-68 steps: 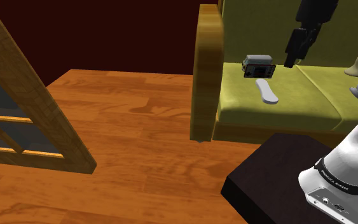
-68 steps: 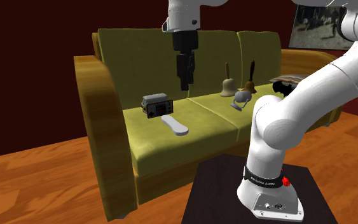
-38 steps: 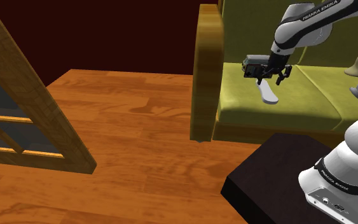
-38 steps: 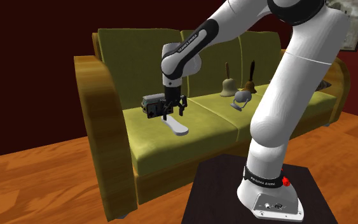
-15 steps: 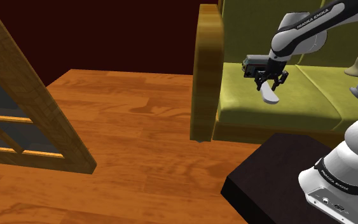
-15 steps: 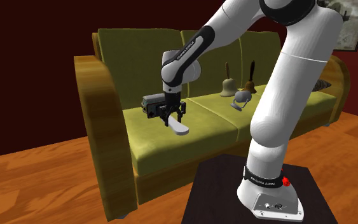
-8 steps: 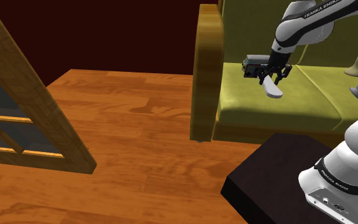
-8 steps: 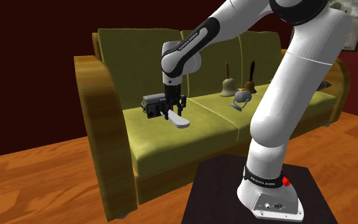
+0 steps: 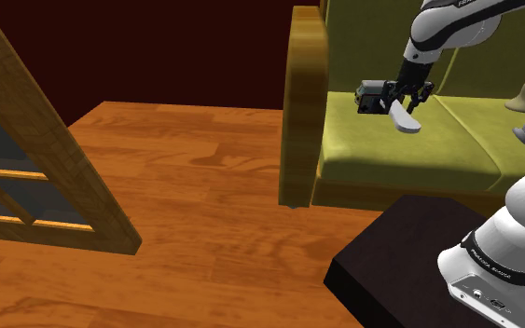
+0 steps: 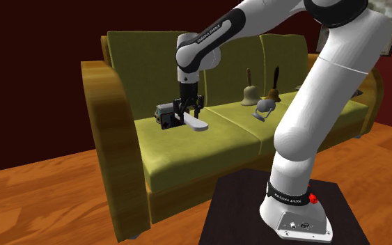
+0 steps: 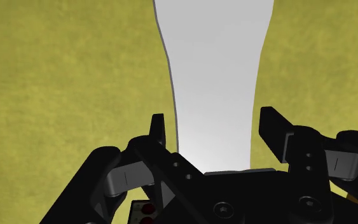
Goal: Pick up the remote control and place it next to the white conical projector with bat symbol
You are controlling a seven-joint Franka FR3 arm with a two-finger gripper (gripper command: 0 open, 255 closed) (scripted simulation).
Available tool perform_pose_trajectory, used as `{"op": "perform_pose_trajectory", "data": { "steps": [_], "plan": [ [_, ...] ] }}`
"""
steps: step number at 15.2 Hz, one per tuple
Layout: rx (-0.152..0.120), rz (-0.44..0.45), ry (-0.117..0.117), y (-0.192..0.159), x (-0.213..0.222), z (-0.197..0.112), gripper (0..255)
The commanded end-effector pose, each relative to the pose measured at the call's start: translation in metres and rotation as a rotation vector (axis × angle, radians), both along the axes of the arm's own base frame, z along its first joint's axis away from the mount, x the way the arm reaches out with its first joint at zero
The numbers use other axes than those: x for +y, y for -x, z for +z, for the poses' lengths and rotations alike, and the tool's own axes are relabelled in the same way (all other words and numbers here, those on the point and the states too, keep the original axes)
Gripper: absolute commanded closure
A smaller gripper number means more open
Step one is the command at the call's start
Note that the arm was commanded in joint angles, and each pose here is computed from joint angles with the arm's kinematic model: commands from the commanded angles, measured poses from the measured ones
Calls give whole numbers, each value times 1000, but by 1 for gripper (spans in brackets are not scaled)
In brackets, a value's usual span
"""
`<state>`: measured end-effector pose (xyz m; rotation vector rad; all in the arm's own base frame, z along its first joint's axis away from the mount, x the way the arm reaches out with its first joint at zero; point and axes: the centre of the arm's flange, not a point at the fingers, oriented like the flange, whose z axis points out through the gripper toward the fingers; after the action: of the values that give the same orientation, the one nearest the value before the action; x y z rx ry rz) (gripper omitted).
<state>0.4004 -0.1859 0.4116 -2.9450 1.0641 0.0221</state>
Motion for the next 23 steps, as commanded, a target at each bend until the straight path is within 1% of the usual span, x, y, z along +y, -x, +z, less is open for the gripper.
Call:
{"op": "perform_pose_trajectory", "data": {
  "steps": [1,21,22,23],
  "plan": [
    [0,0,0,1,0,12,255],
    [0,0,0,1,0,117,255],
    [0,0,0,1,0,119,255],
    [0,0,0,6,-12,119,255]
  ]
}}
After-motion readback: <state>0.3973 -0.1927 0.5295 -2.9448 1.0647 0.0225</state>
